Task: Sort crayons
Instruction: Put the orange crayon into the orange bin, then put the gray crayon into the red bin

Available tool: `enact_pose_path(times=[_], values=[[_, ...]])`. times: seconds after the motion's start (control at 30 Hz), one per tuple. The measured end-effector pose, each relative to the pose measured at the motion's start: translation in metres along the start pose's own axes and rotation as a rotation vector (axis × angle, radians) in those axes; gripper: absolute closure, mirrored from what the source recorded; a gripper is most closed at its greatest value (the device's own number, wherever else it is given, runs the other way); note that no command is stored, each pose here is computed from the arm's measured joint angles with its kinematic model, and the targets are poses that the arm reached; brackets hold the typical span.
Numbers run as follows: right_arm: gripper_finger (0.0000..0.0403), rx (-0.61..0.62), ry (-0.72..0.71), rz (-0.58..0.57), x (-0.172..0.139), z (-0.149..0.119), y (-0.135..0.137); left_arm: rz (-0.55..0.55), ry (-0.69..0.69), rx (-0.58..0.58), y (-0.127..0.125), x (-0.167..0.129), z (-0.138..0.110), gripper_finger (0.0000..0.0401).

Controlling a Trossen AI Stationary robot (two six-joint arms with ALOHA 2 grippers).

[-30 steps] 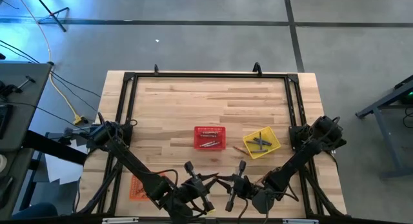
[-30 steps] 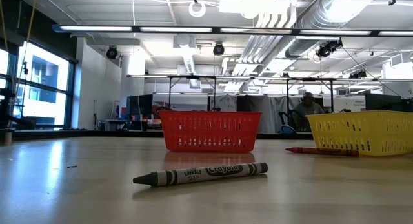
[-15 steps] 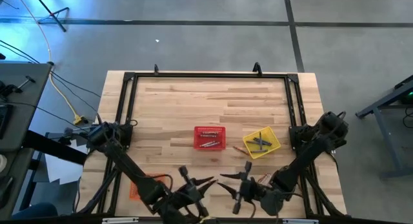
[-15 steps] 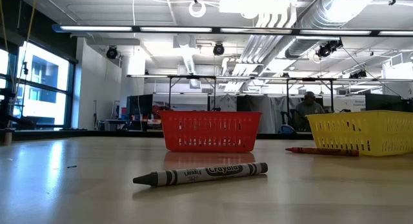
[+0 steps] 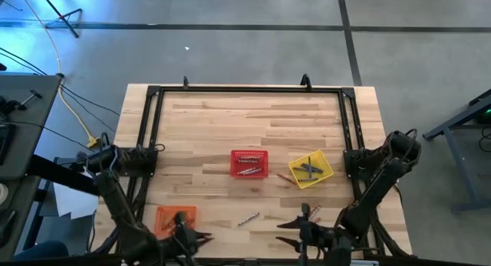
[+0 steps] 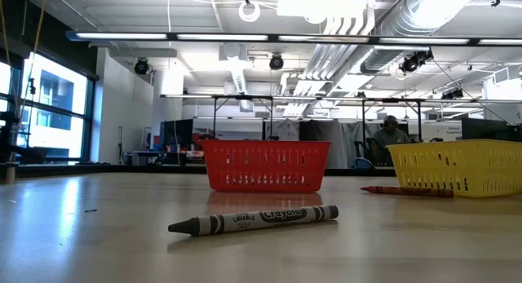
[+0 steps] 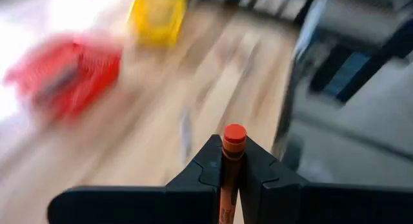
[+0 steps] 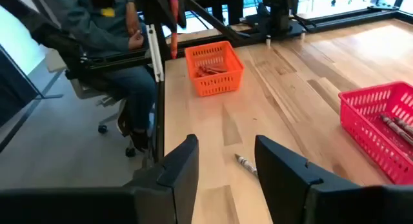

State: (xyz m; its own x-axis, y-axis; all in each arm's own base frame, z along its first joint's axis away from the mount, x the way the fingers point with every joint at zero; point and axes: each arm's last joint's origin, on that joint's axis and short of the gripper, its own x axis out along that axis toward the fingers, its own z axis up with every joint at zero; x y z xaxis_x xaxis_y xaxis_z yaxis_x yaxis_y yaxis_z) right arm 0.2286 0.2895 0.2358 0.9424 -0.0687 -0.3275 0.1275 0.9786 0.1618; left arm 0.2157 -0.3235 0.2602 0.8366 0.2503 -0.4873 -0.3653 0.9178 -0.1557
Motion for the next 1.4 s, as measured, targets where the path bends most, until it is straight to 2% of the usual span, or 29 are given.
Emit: enact_pose_path(times=[0.1, 0.17, 0.3, 0.37, 0.57, 1.0, 1.1, 1.23, 1.4], values=[[0.0269, 0.015, 0.006, -0.009, 0.000, -0.001, -0.001, 0.116, 0.218, -0.110, 0.018, -0.009, -0.015, 0.0393], [0.0274, 0.017, 0.002, -0.015, 0.001, 0.000, -0.002, 0.233, 0.324, -0.130, 0.029, -0.012, -0.024, 0.0393], [0.0281, 0.021, -0.001, -0.029, 0.005, 0.001, -0.005, 0.425, 0.411, -0.118, 0.046, -0.018, -0.028, 0.0393], [0.0281, 0.023, -0.002, -0.036, 0.007, 0.002, -0.006, 0.460, 0.416, -0.118, 0.049, -0.019, -0.029, 0.0393], [0.0282, 0.004, -0.004, -0.055, 0.013, 0.005, -0.010, 0.470, 0.477, -0.113, 0.048, -0.017, -0.033, 0.0380], [0.0282, -0.023, 0.013, -0.060, 0.014, 0.004, -0.012, 0.531, 0.469, -0.039, 0.054, -0.007, -0.027, 0.0306], [0.0282, -0.019, 0.013, -0.059, 0.014, 0.003, -0.012, 0.522, 0.418, -0.049, 0.054, -0.001, -0.023, 0.0296], [0.0282, 0.041, 0.089, -0.046, 0.015, -0.002, -0.015, 0.423, 0.323, -0.038, 0.047, 0.017, -0.016, 0.0294], [0.0282, 0.126, 0.245, -0.087, 0.016, -0.013, -0.028, 0.234, 0.325, 0.030, 0.030, 0.049, -0.002, 0.0299]])
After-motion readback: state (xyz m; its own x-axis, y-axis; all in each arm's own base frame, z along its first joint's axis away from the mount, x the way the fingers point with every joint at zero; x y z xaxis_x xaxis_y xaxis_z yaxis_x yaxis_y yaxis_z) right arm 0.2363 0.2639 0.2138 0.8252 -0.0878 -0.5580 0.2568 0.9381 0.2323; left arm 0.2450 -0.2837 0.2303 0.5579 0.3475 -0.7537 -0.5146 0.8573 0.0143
